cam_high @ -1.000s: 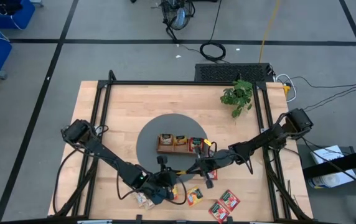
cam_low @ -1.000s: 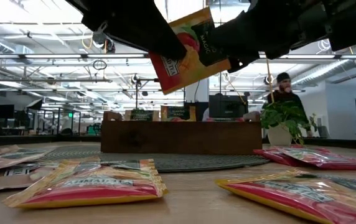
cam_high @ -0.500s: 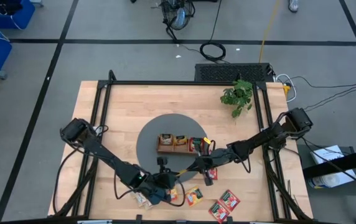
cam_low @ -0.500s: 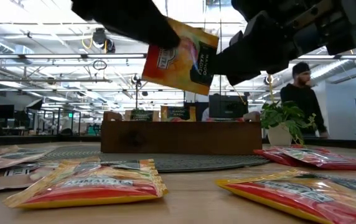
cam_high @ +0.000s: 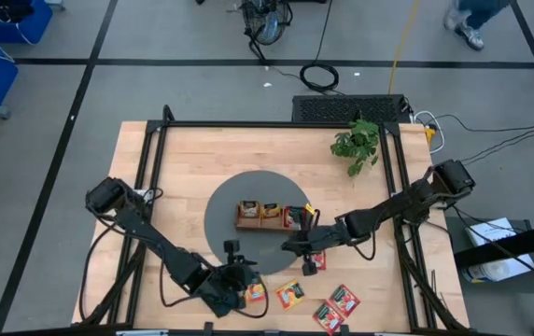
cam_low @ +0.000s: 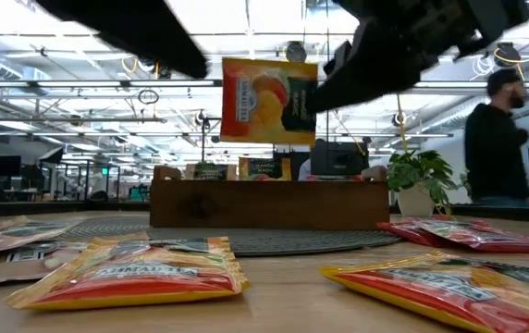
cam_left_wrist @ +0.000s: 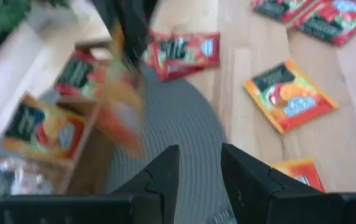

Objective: Pick & Place Tea
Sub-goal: Put the middle yellow tea sachet into the middle section of the wooden organizer

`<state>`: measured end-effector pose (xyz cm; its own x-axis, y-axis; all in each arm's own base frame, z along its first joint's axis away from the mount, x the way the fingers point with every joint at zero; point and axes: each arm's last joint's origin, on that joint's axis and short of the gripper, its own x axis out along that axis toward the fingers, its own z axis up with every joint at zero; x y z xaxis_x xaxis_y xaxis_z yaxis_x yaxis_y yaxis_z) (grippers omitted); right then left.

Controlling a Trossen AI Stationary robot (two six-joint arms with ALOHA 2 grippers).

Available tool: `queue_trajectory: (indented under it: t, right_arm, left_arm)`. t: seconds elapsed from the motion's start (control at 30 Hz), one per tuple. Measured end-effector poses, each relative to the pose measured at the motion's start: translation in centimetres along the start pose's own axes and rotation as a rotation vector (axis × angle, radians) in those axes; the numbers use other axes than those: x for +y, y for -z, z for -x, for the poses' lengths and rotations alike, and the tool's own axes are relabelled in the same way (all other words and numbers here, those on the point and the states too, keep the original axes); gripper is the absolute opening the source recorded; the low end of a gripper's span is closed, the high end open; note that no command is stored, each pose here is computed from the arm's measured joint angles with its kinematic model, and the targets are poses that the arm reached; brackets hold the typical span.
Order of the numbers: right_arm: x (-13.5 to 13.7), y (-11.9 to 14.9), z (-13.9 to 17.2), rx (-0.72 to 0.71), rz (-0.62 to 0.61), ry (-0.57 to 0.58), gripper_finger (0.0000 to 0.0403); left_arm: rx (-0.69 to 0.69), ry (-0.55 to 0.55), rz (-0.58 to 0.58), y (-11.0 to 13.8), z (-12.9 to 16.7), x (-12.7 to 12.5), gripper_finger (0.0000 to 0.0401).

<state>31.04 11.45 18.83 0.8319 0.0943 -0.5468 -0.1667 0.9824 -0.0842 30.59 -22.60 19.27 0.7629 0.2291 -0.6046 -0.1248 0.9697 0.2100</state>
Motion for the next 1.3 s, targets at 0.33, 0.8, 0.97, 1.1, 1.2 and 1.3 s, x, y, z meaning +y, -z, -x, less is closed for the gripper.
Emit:
queue_trajectory:
  t: [0.33, 0.8, 0.97, 1.1, 1.2, 1.3]
  right_arm:
    - [-2.8, -8.9, 2.3, 0.394, 0.111, 0.146, 0.0]
    - [-6.9, -10.5, -6.5, 1.083, 0.136, 0.137, 0.0]
    - [-8.1, -10.1, -7.8, 1.091, 0.137, 0.126, 0.0]
    - [-9.8, -10.0, -7.9, 1.092, 0.099, 0.147, 0.0]
    - [-10.6, -9.9, -7.9, 1.098, 0.075, 0.13, 0.0]
    - [-11.1, -9.8, -7.9, 1.1, 0.069, 0.126, 0.0]
  left_arm:
    - [0.018, 0.057, 0.049, 2.5, 3.5, -3.0, 0.0124]
    - [-0.138, 0.041, 0.005, 7.8, 9.3, -7.3, 0.0124]
    - [-0.143, 0.054, 0.049, 10.1, 9.8, -7.5, 0.0124]
    - [-0.159, 0.045, 0.062, 11.7, 9.9, -7.2, 0.0124]
    - [-0.163, 0.032, 0.066, 12.6, 9.8, -6.8, 0.0124]
    - [-0.161, 0.026, 0.073, 13.0, 9.6, -6.6, 0.0124]
